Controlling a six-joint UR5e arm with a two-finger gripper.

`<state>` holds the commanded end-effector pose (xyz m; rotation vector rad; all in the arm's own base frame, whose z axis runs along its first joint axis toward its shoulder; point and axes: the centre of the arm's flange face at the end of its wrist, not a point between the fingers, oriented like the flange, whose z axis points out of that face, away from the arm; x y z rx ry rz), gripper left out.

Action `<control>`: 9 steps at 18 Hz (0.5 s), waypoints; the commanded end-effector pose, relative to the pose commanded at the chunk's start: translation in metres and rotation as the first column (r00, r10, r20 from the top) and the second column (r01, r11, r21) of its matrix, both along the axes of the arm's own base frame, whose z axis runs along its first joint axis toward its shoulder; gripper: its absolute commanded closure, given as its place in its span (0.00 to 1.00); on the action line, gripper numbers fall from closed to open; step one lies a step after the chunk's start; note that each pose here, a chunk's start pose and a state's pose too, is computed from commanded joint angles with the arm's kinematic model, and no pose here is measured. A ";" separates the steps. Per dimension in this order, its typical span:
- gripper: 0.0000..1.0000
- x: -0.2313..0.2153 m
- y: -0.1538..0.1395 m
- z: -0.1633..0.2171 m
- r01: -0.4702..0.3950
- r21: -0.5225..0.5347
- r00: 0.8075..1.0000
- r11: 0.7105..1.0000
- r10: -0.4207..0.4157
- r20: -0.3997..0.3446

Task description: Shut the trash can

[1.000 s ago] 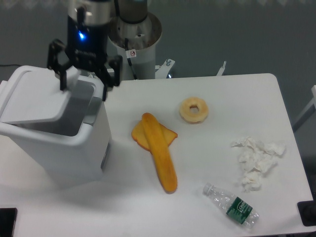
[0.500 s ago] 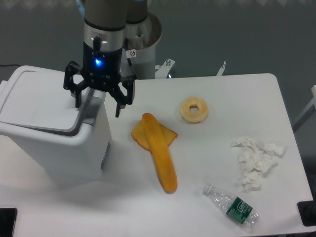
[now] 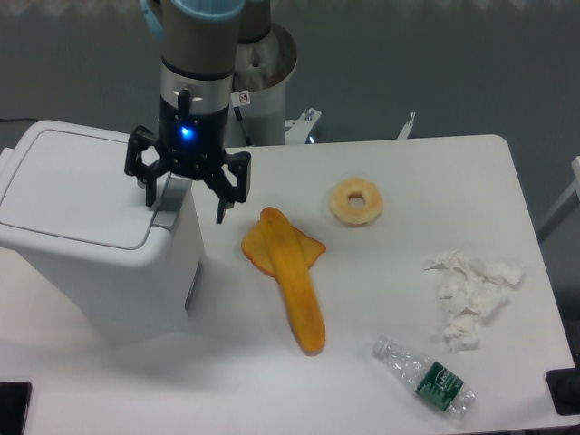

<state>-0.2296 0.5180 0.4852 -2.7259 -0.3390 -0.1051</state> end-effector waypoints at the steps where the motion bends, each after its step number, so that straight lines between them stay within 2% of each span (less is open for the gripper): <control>1: 0.00 0.000 0.000 0.000 0.000 -0.001 1.000 1.000 0.000 -0.001; 3: 0.00 0.000 0.000 0.003 0.000 0.004 1.000 1.000 0.000 -0.005; 9: 0.00 -0.012 -0.003 0.055 -0.015 0.079 0.997 0.997 0.020 -0.071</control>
